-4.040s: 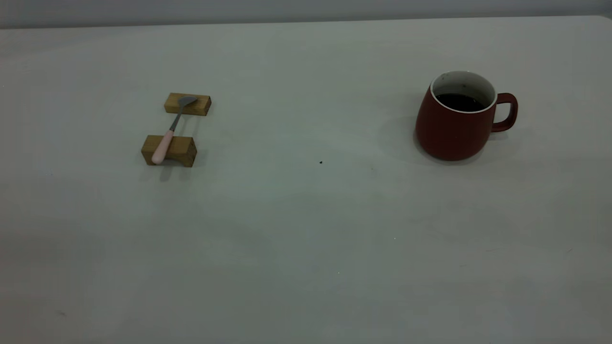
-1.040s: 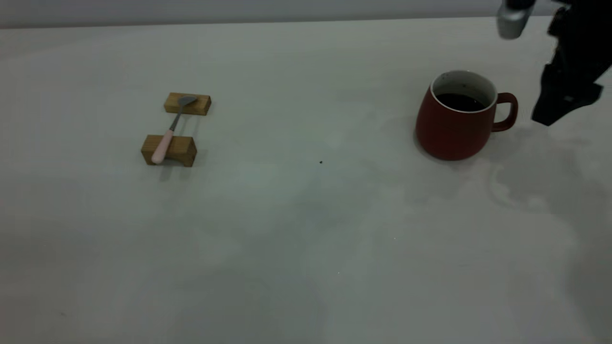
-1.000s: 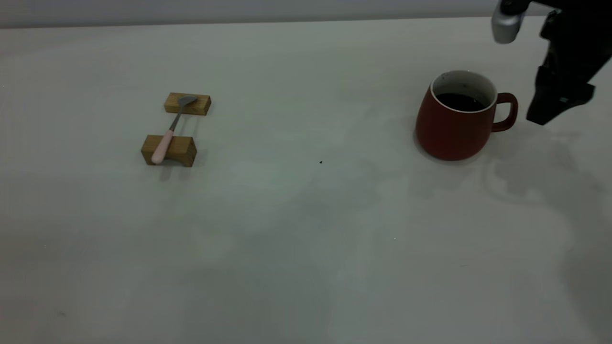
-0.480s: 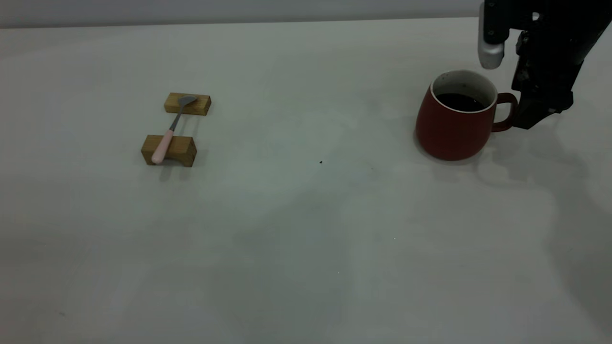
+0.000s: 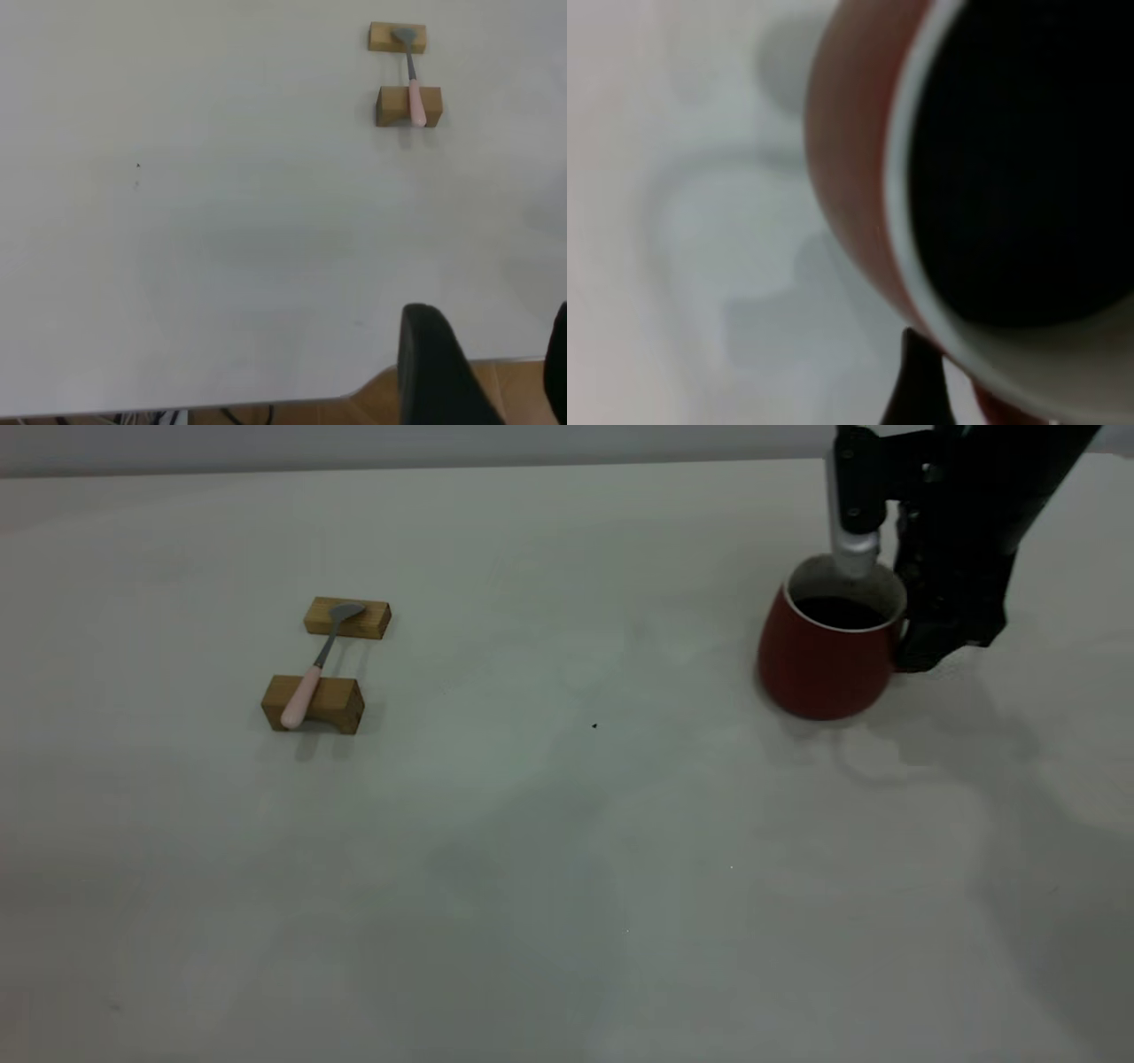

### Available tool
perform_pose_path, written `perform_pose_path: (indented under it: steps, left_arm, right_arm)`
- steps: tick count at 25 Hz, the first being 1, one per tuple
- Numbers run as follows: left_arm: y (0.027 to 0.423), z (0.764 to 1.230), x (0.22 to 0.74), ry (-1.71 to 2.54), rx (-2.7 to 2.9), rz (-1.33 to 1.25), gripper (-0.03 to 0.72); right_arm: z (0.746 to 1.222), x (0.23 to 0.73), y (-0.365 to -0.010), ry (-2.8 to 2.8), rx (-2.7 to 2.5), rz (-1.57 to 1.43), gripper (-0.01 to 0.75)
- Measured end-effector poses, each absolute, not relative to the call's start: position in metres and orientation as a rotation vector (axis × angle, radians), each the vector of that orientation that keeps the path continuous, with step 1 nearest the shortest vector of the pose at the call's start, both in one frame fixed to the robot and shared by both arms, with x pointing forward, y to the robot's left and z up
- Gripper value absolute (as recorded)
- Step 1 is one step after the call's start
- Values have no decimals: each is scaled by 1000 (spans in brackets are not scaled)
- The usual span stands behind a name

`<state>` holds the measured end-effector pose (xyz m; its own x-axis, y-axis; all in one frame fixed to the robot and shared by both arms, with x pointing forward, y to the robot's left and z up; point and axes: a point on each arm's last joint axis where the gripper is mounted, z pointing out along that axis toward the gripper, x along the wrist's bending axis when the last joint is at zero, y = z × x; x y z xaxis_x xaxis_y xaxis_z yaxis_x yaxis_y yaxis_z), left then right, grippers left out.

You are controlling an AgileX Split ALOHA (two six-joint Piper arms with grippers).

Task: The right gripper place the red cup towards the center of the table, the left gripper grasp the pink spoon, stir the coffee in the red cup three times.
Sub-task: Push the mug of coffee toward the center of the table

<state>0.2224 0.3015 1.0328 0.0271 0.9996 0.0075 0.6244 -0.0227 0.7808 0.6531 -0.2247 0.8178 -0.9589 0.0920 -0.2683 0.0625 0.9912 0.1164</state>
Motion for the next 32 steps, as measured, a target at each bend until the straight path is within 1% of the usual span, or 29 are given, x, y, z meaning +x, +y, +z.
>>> perform_pose_path:
  steps: [8,15,24,32]
  left_arm:
    - [301,1033,222,1659,1711,805,380]
    - [301,1033,222,1659,1711,805,380]
    - [301,1033,222,1659,1711,805,380]
    - [301,1033,222,1659,1711,805,380]
  right_arm:
    - [818,649,-198,2855,104,213,648]
    - [818,641,-167,2859,75,269,641]
    - [820,629,-131,2861,163,400,627]
    - [822,623,-108,2831,217,477,620]
